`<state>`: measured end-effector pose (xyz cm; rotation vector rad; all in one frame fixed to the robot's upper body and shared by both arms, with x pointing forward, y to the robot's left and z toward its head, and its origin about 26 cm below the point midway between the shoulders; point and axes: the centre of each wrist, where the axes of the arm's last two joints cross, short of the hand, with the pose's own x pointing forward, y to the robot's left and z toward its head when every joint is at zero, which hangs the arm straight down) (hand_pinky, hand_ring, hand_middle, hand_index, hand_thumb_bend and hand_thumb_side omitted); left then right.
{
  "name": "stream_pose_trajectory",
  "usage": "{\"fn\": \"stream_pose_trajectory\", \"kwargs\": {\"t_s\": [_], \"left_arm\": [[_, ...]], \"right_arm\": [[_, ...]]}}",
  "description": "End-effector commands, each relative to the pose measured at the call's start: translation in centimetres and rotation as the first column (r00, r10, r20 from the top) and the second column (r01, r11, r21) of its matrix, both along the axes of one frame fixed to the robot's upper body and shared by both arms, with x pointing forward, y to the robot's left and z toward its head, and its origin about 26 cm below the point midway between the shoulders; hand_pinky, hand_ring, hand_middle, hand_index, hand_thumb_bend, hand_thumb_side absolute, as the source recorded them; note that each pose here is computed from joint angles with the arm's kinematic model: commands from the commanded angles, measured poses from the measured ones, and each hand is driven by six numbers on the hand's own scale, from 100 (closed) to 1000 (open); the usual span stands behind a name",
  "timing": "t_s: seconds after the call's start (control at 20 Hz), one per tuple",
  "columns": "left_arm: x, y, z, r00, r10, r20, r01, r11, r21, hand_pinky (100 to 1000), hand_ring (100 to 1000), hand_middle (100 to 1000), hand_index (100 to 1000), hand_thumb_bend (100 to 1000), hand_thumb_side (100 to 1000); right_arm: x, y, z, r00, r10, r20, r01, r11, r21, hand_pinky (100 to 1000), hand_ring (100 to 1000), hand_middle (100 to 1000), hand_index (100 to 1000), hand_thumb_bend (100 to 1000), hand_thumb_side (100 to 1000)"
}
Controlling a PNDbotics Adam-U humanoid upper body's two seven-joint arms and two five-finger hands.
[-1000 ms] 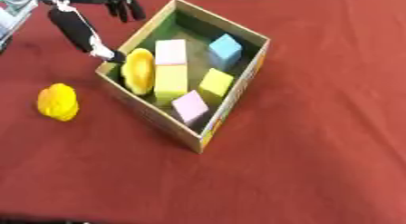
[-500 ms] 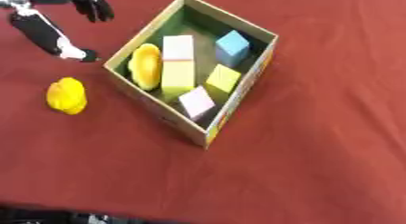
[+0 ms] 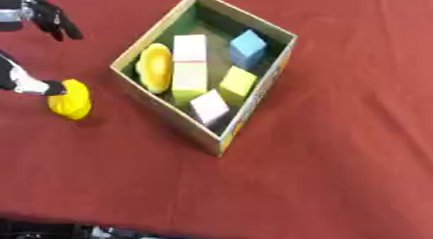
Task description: Pick up objects on the table and place them in the box.
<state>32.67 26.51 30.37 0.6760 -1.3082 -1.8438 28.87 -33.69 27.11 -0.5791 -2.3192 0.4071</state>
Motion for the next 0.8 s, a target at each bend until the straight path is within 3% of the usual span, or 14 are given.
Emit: {"fn": "stream_pose_trajectory", "kwargs": {"t_s": [0.05, 0.35, 0.8], "left_arm": [[-1.9, 0.4, 1.0, 1.0, 0.028, 0.007, -0.028, 0.999, 0.037, 847, 815, 836, 900, 521, 379], [-3.3, 0.4, 0.0, 0.995, 0.088, -0.047, -0.084, 0.993, 0.081, 849, 817, 832, 895, 558, 353], [-1.5, 0.8, -0.7, 0.984, 0.161, 0.075, -0.169, 0.981, 0.101, 852, 825, 841, 889, 546, 277]], "right_arm": [[-0.3, 0.1, 1.1, 0.999, 0.005, 0.036, -0.004, 1.0, -0.012, 808, 801, 617, 796, 100, 581], [-0.3, 0.2, 1.0, 0.999, 0.004, 0.032, -0.004, 1.0, 0.0, 806, 802, 614, 794, 100, 585], [-0.2, 0.2, 0.7, 1.0, 0.002, 0.023, -0.002, 1.0, 0.007, 806, 802, 613, 794, 100, 589]]}}
